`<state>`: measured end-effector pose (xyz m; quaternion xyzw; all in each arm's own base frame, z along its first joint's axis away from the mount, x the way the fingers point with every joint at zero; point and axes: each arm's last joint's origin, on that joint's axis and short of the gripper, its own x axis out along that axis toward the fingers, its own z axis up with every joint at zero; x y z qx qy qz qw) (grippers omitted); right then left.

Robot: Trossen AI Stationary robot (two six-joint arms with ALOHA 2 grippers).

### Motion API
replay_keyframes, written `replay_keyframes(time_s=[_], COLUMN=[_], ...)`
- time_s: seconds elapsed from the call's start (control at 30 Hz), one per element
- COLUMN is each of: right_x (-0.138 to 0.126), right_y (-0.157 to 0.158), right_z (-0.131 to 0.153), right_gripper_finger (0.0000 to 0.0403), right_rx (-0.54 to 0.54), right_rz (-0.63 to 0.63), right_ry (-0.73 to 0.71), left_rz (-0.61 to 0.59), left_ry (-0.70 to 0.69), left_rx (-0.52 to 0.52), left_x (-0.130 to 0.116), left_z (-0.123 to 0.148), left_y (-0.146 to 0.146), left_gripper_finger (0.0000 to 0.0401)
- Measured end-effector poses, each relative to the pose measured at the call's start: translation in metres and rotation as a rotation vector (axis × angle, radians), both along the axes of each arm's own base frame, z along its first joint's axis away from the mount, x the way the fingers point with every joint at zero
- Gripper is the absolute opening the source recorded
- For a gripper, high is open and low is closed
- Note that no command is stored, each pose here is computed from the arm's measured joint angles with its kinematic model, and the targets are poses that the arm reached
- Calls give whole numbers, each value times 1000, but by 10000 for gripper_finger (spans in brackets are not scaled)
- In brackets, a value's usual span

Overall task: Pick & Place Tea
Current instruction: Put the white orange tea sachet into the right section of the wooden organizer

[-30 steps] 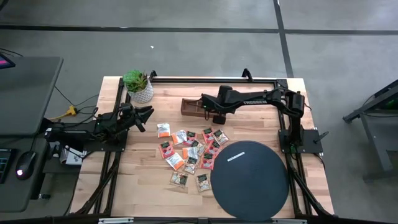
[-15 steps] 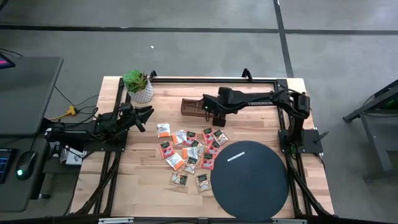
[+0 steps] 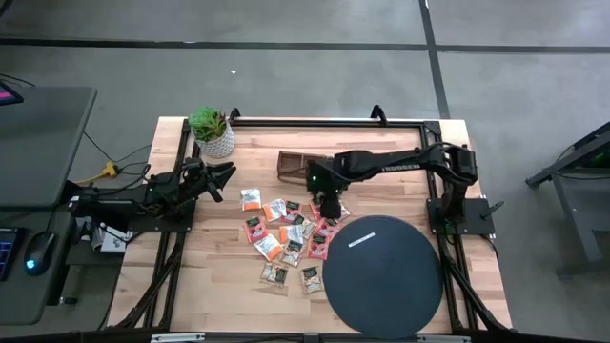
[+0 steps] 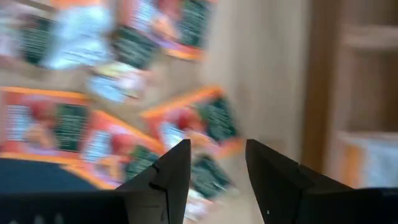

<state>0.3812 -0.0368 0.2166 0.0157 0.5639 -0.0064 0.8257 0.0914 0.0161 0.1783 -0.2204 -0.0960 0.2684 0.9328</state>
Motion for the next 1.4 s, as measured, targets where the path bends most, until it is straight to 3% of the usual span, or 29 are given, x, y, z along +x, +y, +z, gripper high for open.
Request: replay_keyframes(time_s=[0.2,0.33,0.43,0.67,0.77,1.0,1.4], right_x=[9,13,20,26,29,42,43], right_y=[35,47,51,63,68,82,86], right_z=[-6,-18,-25,-32,-36,-57,-67], right_gripper_finger=[150,149,149,149,149,149,189], right_rx=[103,149,183,365,421,569,552], right_rz=[158,113,-46,-598,-747,-944,-1036], right_ry=[-59,-31,-42,-35,-44,-41,-44], left_rz=[-1,-1,0,-6,-9,-13,-19], left_ry=[1,1,1,1,1,1,1], left_rx=[0,0,0,0,1,1,1], left_x=[0,0,0,0,0,0,0], left_z=[0,0,0,0,0,0,0], left_y=[0,0,0,0,0,0,0], left_gripper_finger=[123,123,123,124,123,123,123])
